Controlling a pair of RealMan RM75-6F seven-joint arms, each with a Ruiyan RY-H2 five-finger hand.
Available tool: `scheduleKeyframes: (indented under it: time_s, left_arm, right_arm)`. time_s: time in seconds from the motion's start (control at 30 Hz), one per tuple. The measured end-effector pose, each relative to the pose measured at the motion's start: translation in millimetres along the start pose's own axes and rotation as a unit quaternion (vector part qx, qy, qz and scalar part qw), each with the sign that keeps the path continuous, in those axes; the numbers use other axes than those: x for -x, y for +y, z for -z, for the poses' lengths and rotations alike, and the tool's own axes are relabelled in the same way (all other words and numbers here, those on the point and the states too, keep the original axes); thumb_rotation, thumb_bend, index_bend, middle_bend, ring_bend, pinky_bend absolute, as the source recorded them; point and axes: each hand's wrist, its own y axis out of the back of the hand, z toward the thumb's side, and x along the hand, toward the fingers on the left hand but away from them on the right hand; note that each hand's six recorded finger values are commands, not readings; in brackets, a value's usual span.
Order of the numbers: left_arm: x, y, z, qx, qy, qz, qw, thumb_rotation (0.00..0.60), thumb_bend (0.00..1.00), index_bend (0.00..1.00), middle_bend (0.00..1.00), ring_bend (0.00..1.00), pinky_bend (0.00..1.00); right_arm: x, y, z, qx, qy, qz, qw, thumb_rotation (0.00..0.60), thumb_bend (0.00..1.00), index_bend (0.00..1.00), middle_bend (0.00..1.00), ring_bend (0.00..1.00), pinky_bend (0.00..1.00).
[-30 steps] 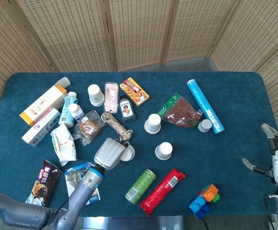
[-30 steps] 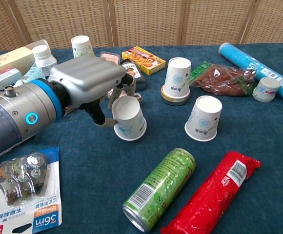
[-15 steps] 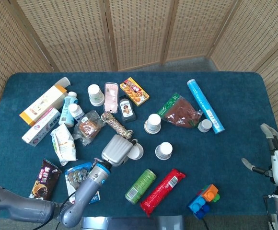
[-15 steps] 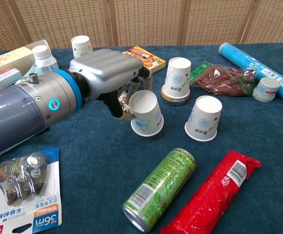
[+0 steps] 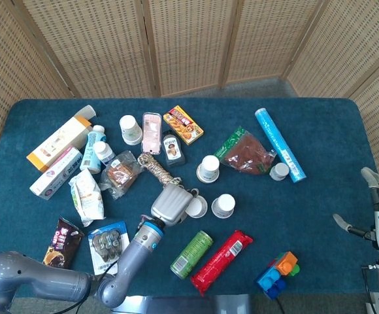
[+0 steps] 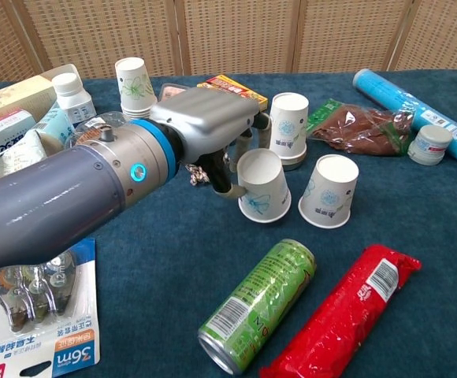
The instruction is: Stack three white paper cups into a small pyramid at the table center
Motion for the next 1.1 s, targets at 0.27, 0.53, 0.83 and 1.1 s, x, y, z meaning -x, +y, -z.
scheduleKeyframes:
  time_s: [0.27, 0.53, 0.83, 1.1]
  left_arm:
    - [-10.2, -4.7, -11.3, 0.017, 0.007, -0.005, 0.9998, 0.6, 0.3, 0.36, 0.58, 0.58, 0.71]
    - [-15.9, -11.6, -16.7, 0.006, 0.017, -0.002, 0.9998, 0.6, 0.3, 0.35, 0.55, 0.56, 0.69]
    - [-14.5, -10.6, -17.6, 0.014, 0.017, -0.001, 0.9998, 0.6, 0.28, 0.19, 0.11, 0.17, 0.5]
    - [-6.1, 0.3, -11.1, 0.023, 0.012, -0.007, 0.9996, 0.6, 0.27, 0.12, 0.0, 0.01, 0.39]
  right_arm:
    - [0.4, 2.7, 1.6, 0.007, -0.002, 0.001, 1.0, 0.6, 0.14, 0.0, 0.04, 0.1, 0.15]
    - [0.5, 3.1, 1.4, 0.011, -0.002, 0.0, 0.9999, 0.6, 0.14, 0.0, 0.04, 0.1, 0.15]
    - [0.3, 2.7, 0.5, 0.011, 0.0, -0.001, 0.9999, 0.6, 0.14, 0.0, 0.04, 0.1, 0.15]
    - [-0.3, 2.9, -0.8, 0.012, 0.001, -0.001, 0.9999, 0.6, 0.14, 0.0, 0.04, 0.1, 0.15]
